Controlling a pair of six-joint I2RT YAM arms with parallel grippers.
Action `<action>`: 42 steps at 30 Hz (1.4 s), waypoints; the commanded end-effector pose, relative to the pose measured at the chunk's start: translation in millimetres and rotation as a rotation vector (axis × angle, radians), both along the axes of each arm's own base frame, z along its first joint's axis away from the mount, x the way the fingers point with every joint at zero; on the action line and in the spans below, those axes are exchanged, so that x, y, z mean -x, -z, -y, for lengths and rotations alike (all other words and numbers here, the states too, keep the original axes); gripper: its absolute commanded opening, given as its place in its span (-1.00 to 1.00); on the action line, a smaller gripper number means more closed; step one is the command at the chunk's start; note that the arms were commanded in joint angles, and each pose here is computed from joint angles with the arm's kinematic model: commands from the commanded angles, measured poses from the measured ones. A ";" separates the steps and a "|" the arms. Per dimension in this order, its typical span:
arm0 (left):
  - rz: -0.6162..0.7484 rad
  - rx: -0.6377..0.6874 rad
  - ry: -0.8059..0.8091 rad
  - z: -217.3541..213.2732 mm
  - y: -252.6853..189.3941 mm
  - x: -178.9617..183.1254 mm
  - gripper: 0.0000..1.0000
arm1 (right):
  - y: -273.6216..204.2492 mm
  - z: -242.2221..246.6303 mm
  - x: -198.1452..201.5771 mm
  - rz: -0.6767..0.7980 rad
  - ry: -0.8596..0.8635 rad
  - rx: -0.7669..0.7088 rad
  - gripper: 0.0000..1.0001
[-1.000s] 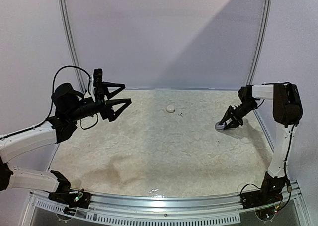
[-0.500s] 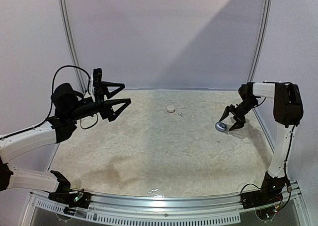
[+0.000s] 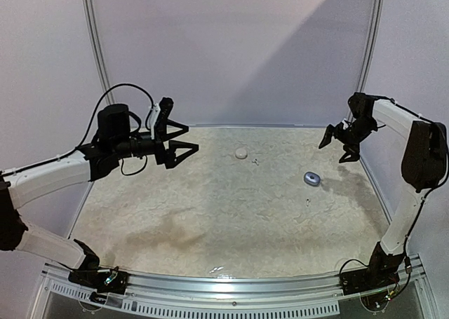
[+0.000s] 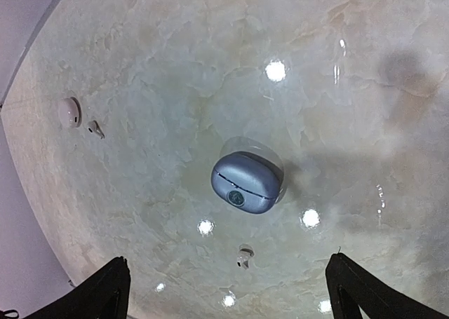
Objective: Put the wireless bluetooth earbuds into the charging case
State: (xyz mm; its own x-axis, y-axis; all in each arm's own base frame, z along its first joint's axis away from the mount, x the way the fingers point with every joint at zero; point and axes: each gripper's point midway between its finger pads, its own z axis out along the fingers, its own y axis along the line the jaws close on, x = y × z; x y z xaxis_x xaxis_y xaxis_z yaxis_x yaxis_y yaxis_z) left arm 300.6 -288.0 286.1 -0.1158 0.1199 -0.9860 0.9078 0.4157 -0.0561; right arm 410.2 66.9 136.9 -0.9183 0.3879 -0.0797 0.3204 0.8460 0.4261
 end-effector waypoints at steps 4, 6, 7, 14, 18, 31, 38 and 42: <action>-0.118 -0.251 0.053 15.4 47.6 -33.2 0.93 | -35.3 20.4 -5.1 0.153 0.005 0.134 0.98; -0.138 -0.267 0.049 25.0 51.3 -49.9 0.92 | -37.7 21.0 -2.8 0.168 -0.004 0.156 0.98; -0.148 -0.277 0.044 30.7 53.5 -58.7 0.92 | -38.6 20.1 -2.3 0.177 -0.013 0.159 0.98; -0.210 -0.341 -0.058 69.8 76.5 -120.0 0.93 | -44.1 13.6 -2.9 0.234 -0.037 0.177 0.98; -0.252 -0.348 -0.107 86.9 91.7 -146.1 0.92 | -42.4 6.3 -5.0 0.247 -0.049 0.168 0.98; -0.318 -0.316 -0.224 117.4 138.1 -182.7 0.95 | -36.1 -10.2 -11.4 0.241 -0.065 0.153 0.98; -0.322 -0.339 -0.259 128.9 162.7 -190.6 0.96 | -43.8 -17.6 1.2 0.213 -0.096 0.174 0.98; -0.318 -0.332 -0.257 138.8 169.6 -191.8 0.99 | -48.0 -19.8 4.0 0.213 -0.095 0.161 0.98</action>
